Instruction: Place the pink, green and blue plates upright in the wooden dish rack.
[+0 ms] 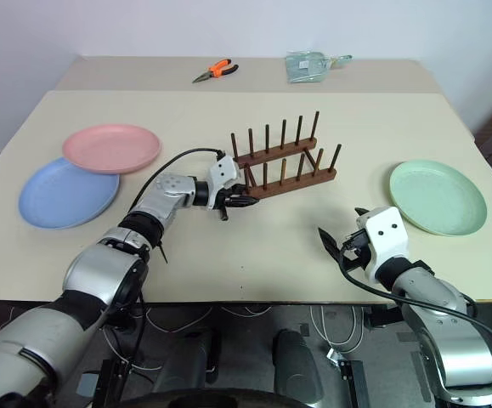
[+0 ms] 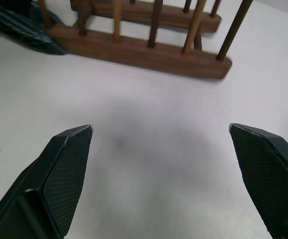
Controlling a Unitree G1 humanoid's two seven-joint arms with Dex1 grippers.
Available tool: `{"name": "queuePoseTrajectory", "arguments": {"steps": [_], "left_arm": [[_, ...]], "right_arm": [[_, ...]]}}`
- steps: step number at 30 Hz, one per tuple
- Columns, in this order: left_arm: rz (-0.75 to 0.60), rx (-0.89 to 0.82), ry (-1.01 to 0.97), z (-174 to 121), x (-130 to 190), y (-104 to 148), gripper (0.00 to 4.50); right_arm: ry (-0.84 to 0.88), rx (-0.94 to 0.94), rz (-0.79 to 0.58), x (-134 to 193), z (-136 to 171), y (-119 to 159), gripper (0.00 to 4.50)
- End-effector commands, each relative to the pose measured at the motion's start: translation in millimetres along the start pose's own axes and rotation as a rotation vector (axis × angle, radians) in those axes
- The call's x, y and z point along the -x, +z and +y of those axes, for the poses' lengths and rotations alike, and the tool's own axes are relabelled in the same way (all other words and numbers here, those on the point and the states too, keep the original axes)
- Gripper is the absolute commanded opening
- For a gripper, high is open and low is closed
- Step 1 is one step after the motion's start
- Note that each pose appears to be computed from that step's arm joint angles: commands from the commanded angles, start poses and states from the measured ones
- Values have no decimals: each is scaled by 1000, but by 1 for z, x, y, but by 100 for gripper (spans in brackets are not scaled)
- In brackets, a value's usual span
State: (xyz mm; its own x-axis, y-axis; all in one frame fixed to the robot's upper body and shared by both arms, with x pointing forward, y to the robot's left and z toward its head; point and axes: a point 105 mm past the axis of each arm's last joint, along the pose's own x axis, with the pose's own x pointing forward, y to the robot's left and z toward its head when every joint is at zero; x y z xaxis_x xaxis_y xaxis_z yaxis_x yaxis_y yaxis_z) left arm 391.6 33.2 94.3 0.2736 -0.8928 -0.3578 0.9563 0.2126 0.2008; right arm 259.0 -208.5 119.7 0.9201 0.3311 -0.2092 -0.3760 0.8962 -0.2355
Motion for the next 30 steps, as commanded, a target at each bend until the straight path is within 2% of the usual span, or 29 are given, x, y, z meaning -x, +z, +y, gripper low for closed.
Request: {"name": "queuePoseTrajectory", "arguments": {"steps": [1,4,7,8,9,11,12,13,15,16,17,19,22,23,25,30], "left_arm": [[-31,-87,-195,-19,15,5,78],[29,-139,-244,-24,26,-3,78],[47,-107,-221,-22,30,-8,78],[68,-106,-204,-21,32,-12,184],[86,-97,-189,-20,35,-16,211],[103,-89,-182,-20,42,-20,305],[107,-85,-182,-21,45,-21,305],[124,-67,-181,-22,51,-24,309],[138,-39,-180,-24,64,-30,311],[136,-20,-173,-25,69,-31,311],[127,14,-182,-29,73,-31,252],[124,47,-232,-43,78,-31,181],[145,44,-301,-70,71,-34,27],[151,32,-297,-75,66,-35,7],[138,2,-256,-80,50,-33,7],[139,-17,-90,-66,27,-34,7]], "right_arm": [[17,34,10,15,-8,4,450],[43,32,54,26,-11,-4,450],[35,38,75,31,-15,-9,450],[31,39,80,32,-17,-10,450],[28,40,83,33,-18,-11,450],[40,32,86,35,-17,-11,450],[46,31,86,36,-16,-11,450],[57,29,93,36,-13,-12,425],[85,38,104,36,-6,-13,374],[98,41,105,35,-3,-13,324],[113,33,100,33,1,-12,274],[141,17,96,28,9,-12,169],[149,22,125,16,18,-22,14],[139,26,141,12,18,-26,2],[104,36,172,2,16,-34,2],[38,46,209,-17,9,-46,2]]}}
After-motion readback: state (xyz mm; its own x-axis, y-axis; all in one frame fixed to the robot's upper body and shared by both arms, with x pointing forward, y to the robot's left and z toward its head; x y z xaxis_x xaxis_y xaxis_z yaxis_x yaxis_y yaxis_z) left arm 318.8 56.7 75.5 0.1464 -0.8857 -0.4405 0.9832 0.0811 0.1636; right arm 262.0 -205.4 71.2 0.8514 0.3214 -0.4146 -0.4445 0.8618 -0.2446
